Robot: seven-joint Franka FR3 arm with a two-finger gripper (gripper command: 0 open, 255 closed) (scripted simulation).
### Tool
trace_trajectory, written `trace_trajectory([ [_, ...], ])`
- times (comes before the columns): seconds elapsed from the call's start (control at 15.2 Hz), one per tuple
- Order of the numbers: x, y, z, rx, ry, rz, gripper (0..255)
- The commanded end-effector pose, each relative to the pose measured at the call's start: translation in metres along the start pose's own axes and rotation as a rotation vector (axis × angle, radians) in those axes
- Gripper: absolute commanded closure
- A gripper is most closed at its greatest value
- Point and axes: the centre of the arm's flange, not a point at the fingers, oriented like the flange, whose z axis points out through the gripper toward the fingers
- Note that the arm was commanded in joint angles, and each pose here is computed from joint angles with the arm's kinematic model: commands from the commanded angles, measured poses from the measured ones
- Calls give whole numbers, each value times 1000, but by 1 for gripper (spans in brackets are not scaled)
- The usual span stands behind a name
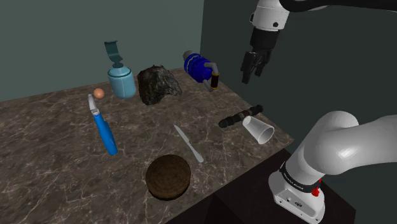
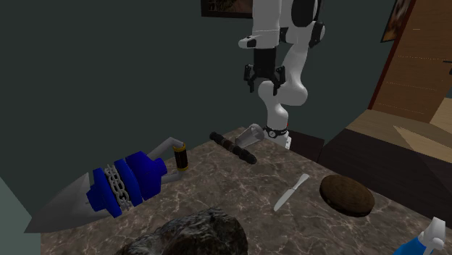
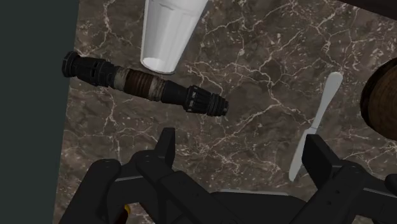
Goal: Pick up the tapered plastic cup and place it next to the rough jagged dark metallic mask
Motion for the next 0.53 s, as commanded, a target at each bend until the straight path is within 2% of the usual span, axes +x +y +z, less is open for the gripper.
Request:
trace_trajectory([
  [0.0, 0, 0, 0, 0, 0, 0, 0],
  [0.46, 2, 49, 82, 36, -3, 30, 0],
])
